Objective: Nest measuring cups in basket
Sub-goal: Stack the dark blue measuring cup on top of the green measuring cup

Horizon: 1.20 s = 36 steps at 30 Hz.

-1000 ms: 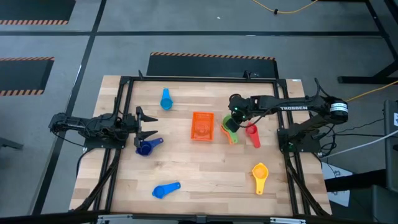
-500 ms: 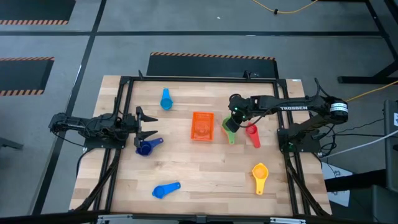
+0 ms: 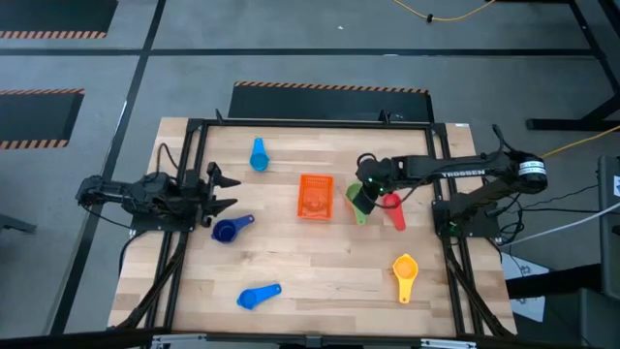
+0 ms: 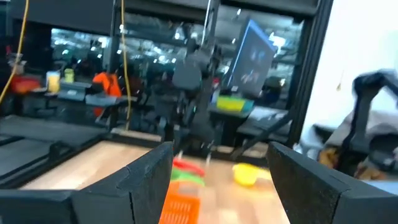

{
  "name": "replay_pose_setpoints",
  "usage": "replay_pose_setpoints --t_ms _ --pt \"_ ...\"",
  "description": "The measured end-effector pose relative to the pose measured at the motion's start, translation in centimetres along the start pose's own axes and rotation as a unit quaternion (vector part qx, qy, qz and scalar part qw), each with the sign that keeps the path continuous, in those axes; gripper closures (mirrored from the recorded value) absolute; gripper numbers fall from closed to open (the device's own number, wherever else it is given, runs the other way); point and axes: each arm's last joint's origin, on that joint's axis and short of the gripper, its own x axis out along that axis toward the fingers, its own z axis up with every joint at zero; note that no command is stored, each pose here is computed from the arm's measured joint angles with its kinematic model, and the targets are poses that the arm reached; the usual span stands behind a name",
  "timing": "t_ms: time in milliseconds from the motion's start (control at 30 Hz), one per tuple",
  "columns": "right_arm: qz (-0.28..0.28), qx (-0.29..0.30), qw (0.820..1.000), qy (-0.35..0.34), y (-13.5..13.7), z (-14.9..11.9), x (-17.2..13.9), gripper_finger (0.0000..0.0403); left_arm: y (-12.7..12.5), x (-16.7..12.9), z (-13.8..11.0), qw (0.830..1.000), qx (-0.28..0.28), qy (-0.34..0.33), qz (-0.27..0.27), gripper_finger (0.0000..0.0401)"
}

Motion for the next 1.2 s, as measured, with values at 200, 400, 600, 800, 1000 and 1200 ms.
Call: replay_pose_setpoints --t_ms 200,400,600,800,1000,1200 --pt "0.022 -0.04 0.999 -0.01 1.8 -1.3 -1.7 0.0272 -0.4 0.2 2.1 0.999 0.002 0.037 0.0 0.0146" --pt "0.018 -0.065 0.997 -0.037 2.7 -2.1 -3.0 0.0272 -0.7 1.1 3.9 0.986 -0.02 0.159 0.043 0.0146" --pt "0.021 -0.068 0.997 -0.039 2.8 -2.2 -3.2 0.0272 -1.0 1.8 4.8 0.928 -0.088 0.341 0.119 0.0146" --pt "0.021 -0.068 0.997 -0.04 2.8 -2.2 -3.2 0.0272 -1.3 2.8 4.5 0.832 -0.18 0.489 0.188 0.0146" --pt "0.021 -0.068 0.997 -0.04 2.8 -2.2 -3.2 0.0272 -1.4 3.3 2.5 0.725 -0.243 0.591 0.257 0.0146" --pt "0.021 -0.069 0.997 -0.04 2.8 -2.2 -3.2 0.0272 -1.3 3.3 1.0 0.646 -0.246 0.651 0.315 0.0146"
